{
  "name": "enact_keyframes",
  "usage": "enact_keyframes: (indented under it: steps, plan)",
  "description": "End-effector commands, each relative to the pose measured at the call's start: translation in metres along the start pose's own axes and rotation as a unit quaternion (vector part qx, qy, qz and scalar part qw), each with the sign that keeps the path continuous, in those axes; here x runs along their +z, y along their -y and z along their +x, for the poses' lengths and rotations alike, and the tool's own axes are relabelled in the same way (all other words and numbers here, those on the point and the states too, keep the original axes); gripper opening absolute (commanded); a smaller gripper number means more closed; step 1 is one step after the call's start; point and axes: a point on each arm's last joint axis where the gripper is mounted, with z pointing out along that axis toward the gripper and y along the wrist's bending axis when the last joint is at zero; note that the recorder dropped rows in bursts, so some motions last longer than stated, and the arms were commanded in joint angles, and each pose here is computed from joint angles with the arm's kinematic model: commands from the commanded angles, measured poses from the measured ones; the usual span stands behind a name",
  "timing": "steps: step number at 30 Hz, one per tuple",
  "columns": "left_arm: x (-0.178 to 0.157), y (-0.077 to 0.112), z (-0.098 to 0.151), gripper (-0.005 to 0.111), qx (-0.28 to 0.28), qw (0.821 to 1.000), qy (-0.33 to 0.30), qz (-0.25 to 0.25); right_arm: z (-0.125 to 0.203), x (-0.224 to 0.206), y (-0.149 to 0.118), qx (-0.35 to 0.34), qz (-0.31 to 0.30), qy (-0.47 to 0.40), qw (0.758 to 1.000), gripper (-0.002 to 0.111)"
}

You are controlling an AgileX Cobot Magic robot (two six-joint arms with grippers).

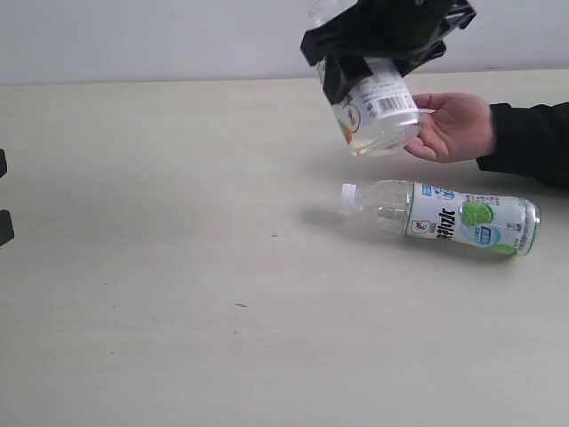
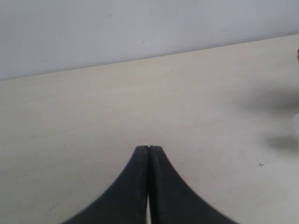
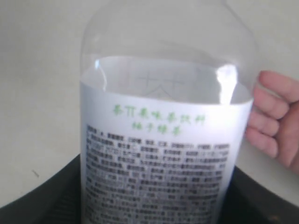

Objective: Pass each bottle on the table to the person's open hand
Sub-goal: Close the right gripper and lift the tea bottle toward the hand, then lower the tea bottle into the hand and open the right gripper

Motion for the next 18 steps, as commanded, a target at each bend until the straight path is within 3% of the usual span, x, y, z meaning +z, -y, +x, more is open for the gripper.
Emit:
enact_keyframes:
  steps: [1, 7, 18]
  plan:
    - [0.000, -0.001, 0.001, 0.000, 0.000, 1.000, 0.000, -0.002, -0.008, -0.001, 0.031, 0.047, 0.020, 0.006, 0.999, 0.000]
    - [0.000, -0.001, 0.001, 0.000, 0.000, 1.000, 0.000, -0.002, -0.007, 0.023, 0.062, 0.085, 0.033, -0.021, 0.996, 0.000]
    - [0.000, -0.001, 0.001, 0.000, 0.000, 1.000, 0.000, -0.002, -0.006, 0.073, 0.078, 0.110, 0.040, -0.052, 0.992, 0.000]
